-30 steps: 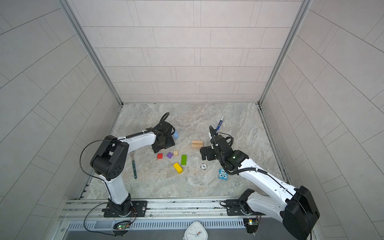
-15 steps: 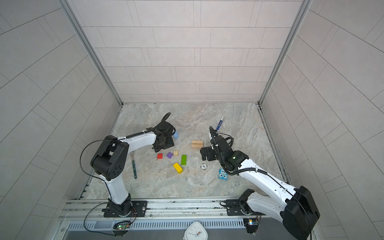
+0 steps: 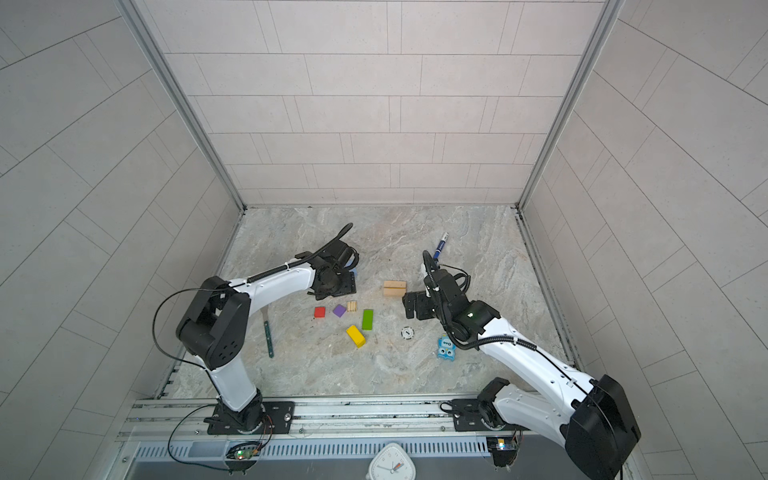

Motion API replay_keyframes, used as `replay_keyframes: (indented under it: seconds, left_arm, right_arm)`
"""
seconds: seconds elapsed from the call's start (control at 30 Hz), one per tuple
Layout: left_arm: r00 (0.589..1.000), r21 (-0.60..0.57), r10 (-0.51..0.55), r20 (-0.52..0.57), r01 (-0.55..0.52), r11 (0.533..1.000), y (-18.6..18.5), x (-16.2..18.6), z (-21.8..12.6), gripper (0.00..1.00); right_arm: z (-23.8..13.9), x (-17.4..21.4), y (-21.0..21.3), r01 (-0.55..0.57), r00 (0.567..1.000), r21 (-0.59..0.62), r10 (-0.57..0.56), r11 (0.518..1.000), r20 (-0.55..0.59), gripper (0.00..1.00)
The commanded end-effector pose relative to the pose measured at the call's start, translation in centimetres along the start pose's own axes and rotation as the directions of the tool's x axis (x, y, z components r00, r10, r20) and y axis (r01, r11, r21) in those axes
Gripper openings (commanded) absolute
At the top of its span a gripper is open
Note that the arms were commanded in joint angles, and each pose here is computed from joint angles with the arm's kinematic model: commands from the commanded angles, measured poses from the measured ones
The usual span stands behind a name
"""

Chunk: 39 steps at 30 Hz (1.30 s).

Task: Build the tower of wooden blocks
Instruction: 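Lift the plain block with the left gripper and carry it toward the two blocks, then lower the held block with the left gripper against the two plain blocks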

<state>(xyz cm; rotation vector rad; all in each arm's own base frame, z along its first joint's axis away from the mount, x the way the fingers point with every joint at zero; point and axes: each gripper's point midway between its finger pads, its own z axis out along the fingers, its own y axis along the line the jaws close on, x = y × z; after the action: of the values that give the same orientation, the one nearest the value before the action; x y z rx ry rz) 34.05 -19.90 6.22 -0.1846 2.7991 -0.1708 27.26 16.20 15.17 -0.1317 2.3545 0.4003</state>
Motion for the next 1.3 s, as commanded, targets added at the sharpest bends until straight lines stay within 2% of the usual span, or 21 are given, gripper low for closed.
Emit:
replay_keyframes:
  seconds: [0.0, 0.23, 0.63, 0.93, 1.27]
  left_arm:
    - [0.998, 0.061, 0.049, 0.037, -0.051, 0.997, -2.5, -0.3, -2.6, 0.66]
    - [0.991, 0.13, 0.114, 0.064, -0.121, 0.984, -7.5, 0.9, -3.5, 0.66]
    - [0.98, 0.133, 0.198, 0.017, -0.198, 0.971, -13.5, 4.1, 0.7, 0.66]
    - [0.981, 0.081, 0.193, -0.01, -0.192, 0.978, -14.2, 5.7, 3.9, 0.66]
    - [0.981, 0.046, 0.192, 0.002, -0.192, 0.98, -14.2, 5.3, 5.0, 0.67]
  right_arm:
    - [-0.3, 0.2, -0.5, -0.04, 0.999, 0.003, 0.04, 0.999, 0.001, 0.99]
    - [-0.5, 0.5, -2.1, -0.086, 0.996, 0.024, 0.087, 0.996, -0.001, 0.99]
    - [-2.0, 1.3, -5.0, -0.149, 0.989, 0.086, 0.151, 0.985, -0.013, 0.99]
    - [-2.8, 1.7, -5.8, -0.171, 0.985, 0.087, 0.173, 0.981, -0.008, 0.99]
    - [-2.9, 1.8, -5.9, -0.177, 0.984, 0.083, 0.178, 0.981, -0.008, 0.99]
